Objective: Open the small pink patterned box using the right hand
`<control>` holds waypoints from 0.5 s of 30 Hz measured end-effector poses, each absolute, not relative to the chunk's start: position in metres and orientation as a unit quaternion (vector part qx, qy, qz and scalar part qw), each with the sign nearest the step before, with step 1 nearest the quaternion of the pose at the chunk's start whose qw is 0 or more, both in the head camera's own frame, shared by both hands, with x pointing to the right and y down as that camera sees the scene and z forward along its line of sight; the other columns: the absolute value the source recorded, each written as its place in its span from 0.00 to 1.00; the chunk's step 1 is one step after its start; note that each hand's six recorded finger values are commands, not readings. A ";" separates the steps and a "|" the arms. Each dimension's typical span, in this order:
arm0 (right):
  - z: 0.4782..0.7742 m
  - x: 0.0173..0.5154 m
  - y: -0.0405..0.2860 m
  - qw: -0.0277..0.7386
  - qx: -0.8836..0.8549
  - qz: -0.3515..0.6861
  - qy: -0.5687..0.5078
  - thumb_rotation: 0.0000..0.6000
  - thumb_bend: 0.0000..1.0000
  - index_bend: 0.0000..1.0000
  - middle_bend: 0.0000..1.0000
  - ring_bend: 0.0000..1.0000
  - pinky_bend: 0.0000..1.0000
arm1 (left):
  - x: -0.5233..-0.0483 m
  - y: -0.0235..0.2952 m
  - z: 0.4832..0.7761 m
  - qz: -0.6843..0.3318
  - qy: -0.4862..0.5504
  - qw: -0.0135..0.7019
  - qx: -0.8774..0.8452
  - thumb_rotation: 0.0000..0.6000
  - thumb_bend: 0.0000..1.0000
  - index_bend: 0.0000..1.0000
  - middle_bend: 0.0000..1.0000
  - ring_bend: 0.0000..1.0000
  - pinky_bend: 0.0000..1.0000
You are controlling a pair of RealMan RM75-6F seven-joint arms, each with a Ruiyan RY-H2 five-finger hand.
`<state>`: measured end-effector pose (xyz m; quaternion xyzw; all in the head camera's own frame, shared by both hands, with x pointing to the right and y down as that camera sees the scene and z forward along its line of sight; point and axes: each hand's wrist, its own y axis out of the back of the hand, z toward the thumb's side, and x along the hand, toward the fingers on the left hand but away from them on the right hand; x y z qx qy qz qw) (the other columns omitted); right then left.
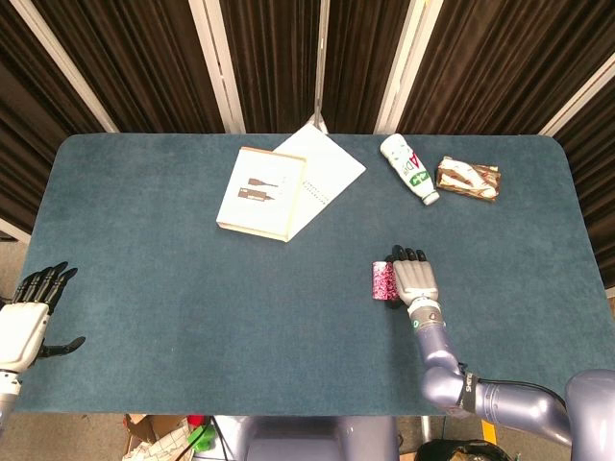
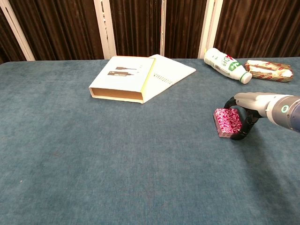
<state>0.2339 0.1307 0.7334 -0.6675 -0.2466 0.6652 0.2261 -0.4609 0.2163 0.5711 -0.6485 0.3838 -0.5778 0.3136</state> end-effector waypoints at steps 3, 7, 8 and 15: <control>0.731 0.232 0.130 0.229 -0.671 0.660 -0.251 1.00 0.47 0.56 0.13 0.00 0.00 | -0.461 0.217 0.571 -0.578 0.384 0.312 -0.649 1.00 0.07 0.00 0.00 0.00 0.00; 0.727 0.231 0.130 0.234 -0.674 0.652 -0.256 1.00 0.47 0.57 0.13 0.00 0.00 | -0.461 0.216 0.571 -0.578 0.384 0.312 -0.649 1.00 0.07 0.00 0.00 0.00 0.00; 0.725 0.231 0.129 0.235 -0.674 0.651 -0.257 1.00 0.47 0.57 0.13 0.00 0.00 | -0.461 0.216 0.571 -0.577 0.384 0.312 -0.649 1.00 0.07 0.00 0.00 0.00 0.00; 0.711 0.244 0.122 0.243 -0.668 0.650 -0.269 1.00 0.47 0.57 0.13 0.00 0.00 | -0.461 0.216 0.571 -0.578 0.385 0.312 -0.648 1.00 0.07 0.00 0.00 0.00 0.00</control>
